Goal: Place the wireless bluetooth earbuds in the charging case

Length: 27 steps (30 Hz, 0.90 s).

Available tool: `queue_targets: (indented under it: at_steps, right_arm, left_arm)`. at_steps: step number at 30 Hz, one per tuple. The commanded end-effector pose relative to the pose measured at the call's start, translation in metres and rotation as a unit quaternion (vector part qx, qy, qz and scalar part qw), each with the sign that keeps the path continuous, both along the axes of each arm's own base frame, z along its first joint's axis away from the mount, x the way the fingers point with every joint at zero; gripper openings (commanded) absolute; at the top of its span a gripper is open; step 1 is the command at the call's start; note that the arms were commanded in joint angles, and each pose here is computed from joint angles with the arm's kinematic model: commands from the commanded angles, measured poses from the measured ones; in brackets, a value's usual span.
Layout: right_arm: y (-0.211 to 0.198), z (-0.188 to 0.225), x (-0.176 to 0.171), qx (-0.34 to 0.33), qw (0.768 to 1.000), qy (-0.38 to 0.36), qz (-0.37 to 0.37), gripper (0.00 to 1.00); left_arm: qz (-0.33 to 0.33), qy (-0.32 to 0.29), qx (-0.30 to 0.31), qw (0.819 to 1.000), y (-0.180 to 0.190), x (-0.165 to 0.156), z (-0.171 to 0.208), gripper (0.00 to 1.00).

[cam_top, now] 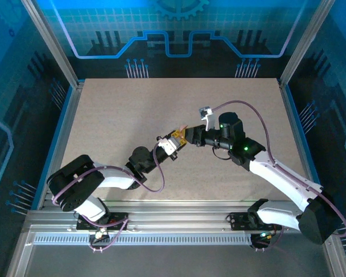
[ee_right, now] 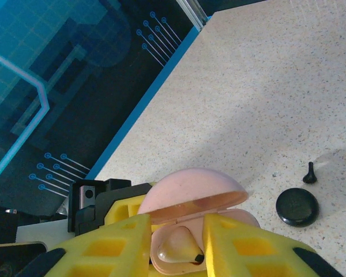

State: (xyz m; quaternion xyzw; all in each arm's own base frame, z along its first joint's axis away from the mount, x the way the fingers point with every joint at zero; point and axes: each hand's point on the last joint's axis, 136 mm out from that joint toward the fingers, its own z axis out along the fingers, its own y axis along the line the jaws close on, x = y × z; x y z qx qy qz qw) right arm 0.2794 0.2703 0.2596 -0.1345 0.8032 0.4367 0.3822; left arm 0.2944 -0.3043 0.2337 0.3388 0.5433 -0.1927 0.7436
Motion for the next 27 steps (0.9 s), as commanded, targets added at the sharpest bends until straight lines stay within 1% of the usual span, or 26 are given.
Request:
queue_targets:
  at_steps: [1,3,4,7,10,15,18,20,22,25,27]
  right_arm:
    - [0.001,0.001,-0.008,-0.013,1.0,-0.003,0.008,0.34]
    - [-0.003,0.0,-0.009,-0.021,1.0,-0.005,0.005,0.37]
    - [-0.004,0.015,-0.009,-0.016,1.0,-0.021,0.003,0.37]
    - [-0.013,0.025,-0.009,-0.017,0.999,-0.035,-0.004,0.39]
    - [-0.027,0.023,-0.008,-0.033,0.999,-0.017,-0.014,0.4]
    - [-0.051,0.007,-0.01,-0.085,0.995,0.046,-0.018,0.4]
    - [-0.071,-0.007,-0.005,-0.134,0.986,0.091,-0.029,0.39]
    - [-0.085,-0.022,-0.001,-0.162,0.977,0.135,-0.04,0.39]
    - [-0.093,-0.032,0.003,-0.18,0.969,0.163,-0.04,0.38]
    - [-0.116,-0.056,0.011,-0.215,0.947,0.228,-0.068,0.38]
    - [-0.133,-0.072,0.017,-0.222,0.929,0.28,-0.093,0.37]
  left_arm:
    - [-0.001,-0.03,-0.042,0.999,0.0,-0.003,0.032,0.16]
    - [-0.002,-0.03,-0.042,0.999,0.0,-0.003,0.032,0.16]
    - [-0.001,-0.03,-0.042,0.999,0.0,-0.003,0.032,0.16]
    - [-0.003,-0.029,-0.042,0.999,0.0,-0.004,0.032,0.16]
    - [-0.004,-0.028,-0.043,0.999,0.002,-0.006,0.032,0.16]
    - [-0.003,-0.016,-0.043,0.999,0.008,-0.012,0.025,0.16]
    - [-0.002,-0.012,-0.035,0.999,0.01,-0.015,0.017,0.16]
    - [-0.002,-0.01,-0.03,1.0,0.012,-0.017,0.013,0.16]
    - [0.0,-0.011,-0.024,1.0,0.014,-0.019,0.01,0.16]
    - [0.007,-0.012,-0.012,1.0,0.017,-0.019,0.004,0.16]
    - [0.009,-0.013,-0.007,1.0,0.018,-0.02,0.001,0.16]
